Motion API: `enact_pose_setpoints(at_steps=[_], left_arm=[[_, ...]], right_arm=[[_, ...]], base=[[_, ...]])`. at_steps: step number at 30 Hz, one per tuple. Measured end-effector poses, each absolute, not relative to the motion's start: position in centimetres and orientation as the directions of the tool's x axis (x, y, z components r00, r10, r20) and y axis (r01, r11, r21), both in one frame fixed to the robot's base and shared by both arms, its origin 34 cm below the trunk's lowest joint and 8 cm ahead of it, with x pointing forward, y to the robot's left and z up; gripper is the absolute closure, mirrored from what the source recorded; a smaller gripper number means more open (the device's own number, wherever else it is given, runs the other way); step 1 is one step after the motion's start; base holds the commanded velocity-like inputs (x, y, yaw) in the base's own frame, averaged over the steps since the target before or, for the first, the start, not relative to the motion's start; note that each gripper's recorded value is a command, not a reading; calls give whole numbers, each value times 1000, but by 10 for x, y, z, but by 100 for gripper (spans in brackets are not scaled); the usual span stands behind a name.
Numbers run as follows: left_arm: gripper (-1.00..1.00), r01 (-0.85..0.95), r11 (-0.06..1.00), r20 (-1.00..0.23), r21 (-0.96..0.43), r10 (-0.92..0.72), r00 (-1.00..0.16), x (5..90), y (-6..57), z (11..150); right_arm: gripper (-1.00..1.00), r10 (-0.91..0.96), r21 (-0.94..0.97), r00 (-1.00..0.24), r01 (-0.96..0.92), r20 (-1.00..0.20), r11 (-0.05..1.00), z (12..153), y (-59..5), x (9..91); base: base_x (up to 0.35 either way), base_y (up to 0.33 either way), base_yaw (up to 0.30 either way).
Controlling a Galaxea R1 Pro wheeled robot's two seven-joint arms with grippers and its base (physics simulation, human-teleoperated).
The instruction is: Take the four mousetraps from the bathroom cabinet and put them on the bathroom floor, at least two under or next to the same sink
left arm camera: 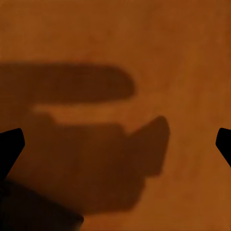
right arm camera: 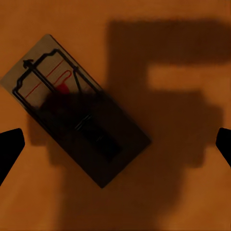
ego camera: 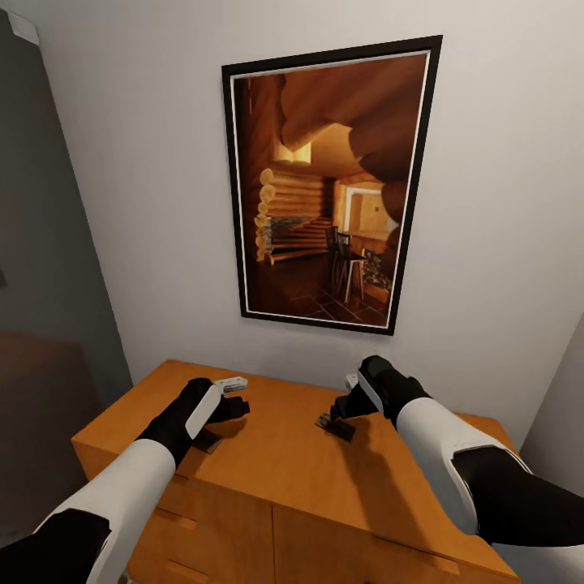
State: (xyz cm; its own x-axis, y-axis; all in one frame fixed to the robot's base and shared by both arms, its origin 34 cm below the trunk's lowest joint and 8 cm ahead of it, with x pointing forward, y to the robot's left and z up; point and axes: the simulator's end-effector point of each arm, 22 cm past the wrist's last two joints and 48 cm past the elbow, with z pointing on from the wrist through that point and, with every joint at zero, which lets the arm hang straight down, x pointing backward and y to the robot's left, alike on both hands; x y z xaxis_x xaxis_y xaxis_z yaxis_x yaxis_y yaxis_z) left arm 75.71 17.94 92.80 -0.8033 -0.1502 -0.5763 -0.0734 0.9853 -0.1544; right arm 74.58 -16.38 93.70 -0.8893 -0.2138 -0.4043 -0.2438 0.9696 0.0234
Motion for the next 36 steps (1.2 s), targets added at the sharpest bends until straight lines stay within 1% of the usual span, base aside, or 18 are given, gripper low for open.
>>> enact_pose_setpoints(at_steps=[36], left_arm=[[-100,-69,987,-589,-147,-143,-795,760,177,933]], right_arm=[[-100,-223,30,-885,-257,-409,966,920,-163,742]], base=[[0,0,0]])
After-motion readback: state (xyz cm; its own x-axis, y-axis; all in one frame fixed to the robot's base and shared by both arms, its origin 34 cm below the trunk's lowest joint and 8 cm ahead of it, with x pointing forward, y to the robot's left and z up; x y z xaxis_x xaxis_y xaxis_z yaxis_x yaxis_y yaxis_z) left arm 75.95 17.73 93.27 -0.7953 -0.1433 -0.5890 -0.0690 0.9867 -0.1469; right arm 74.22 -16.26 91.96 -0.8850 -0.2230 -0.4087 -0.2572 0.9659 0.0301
